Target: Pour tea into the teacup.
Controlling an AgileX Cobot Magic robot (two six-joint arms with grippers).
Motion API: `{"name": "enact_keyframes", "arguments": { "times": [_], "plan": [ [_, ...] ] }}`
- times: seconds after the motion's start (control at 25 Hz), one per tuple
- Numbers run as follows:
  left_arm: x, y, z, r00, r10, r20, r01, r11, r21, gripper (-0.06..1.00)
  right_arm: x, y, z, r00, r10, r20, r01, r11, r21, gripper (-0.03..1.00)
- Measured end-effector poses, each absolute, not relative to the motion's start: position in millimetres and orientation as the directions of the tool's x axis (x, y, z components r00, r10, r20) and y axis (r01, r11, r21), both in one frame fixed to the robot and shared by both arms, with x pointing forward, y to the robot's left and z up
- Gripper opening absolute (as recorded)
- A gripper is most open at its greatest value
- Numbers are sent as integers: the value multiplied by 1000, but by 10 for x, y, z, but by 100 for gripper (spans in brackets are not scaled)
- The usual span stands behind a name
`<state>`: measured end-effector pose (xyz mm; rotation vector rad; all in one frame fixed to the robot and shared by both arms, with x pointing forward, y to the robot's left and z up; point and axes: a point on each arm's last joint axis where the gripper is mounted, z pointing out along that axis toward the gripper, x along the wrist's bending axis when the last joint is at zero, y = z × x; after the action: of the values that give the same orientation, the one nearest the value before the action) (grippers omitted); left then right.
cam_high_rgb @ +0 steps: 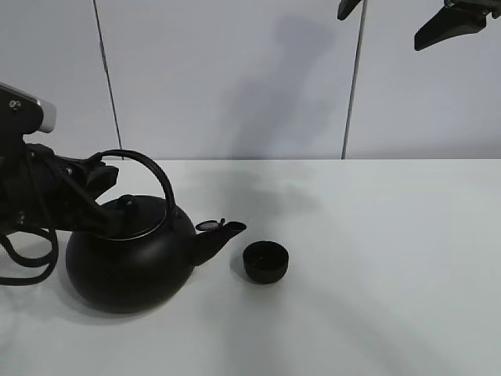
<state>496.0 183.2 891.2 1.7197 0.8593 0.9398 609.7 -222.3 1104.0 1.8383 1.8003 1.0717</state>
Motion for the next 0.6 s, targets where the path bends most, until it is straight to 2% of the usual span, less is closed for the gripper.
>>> {"name": "enact_keyframes", "arguments": {
  "times": [0.6],
  "plan": [
    [5322,1604,9085,520,822,234,119,-342,932,10,6098,-2223,11041,-95,959,267,691,-130,711,69]
  ]
}}
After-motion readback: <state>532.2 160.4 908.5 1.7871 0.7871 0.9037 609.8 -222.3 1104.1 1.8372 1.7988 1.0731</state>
